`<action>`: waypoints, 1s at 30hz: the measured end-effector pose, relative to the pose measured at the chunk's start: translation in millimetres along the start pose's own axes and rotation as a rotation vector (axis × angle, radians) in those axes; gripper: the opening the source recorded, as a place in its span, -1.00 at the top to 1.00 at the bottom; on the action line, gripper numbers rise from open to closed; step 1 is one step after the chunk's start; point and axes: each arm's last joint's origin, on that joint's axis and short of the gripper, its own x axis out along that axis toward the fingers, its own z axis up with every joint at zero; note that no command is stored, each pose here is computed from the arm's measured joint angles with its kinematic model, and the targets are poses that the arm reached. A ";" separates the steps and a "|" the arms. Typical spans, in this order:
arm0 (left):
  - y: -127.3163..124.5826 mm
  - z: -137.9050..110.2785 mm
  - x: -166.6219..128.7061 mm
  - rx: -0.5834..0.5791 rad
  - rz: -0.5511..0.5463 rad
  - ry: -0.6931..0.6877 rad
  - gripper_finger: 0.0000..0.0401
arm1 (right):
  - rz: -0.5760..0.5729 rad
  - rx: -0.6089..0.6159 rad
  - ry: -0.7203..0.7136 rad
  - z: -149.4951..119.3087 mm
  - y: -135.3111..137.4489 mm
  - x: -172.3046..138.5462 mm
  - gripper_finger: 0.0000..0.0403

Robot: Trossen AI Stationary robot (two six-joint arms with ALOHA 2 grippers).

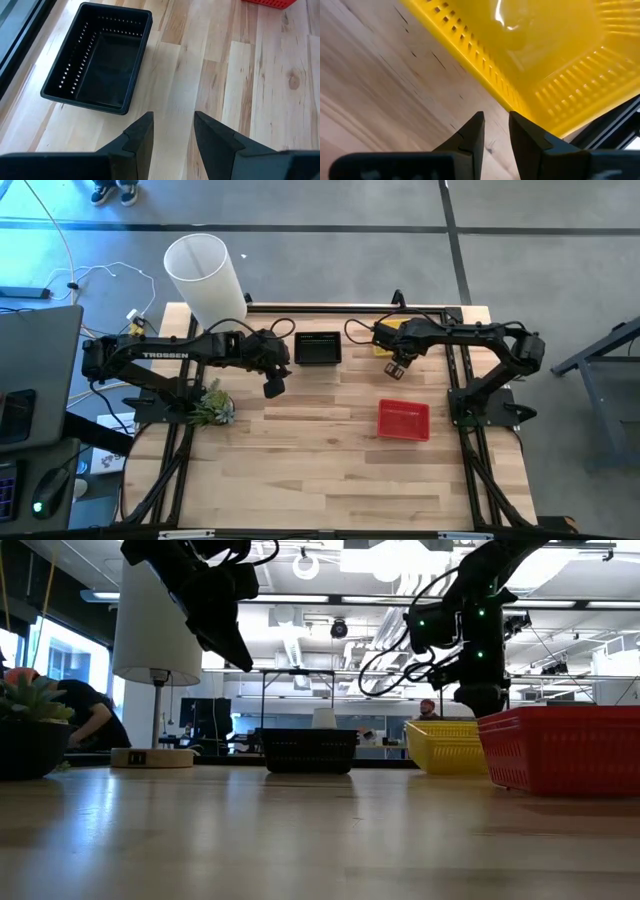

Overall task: Stack baskets by color
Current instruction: Adjust the stacked yellow bins, then adjust the stacked red bins

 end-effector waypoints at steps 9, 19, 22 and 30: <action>0.1 0.0 0.0 0.000 0.000 0.000 0.36 | 0.012 -0.012 -0.021 2.2 0.7 -0.1 0.62; 0.0 0.0 0.0 0.000 0.000 0.000 0.36 | 0.010 0.002 -0.009 5.9 -2.8 -12.7 0.62; 0.0 0.1 0.0 0.000 0.000 -0.001 0.36 | 0.020 0.007 -0.022 8.5 -3.2 -16.1 0.62; 0.0 0.0 0.0 0.000 0.000 0.000 0.36 | 0.161 0.025 0.050 4.6 5.1 -32.0 0.62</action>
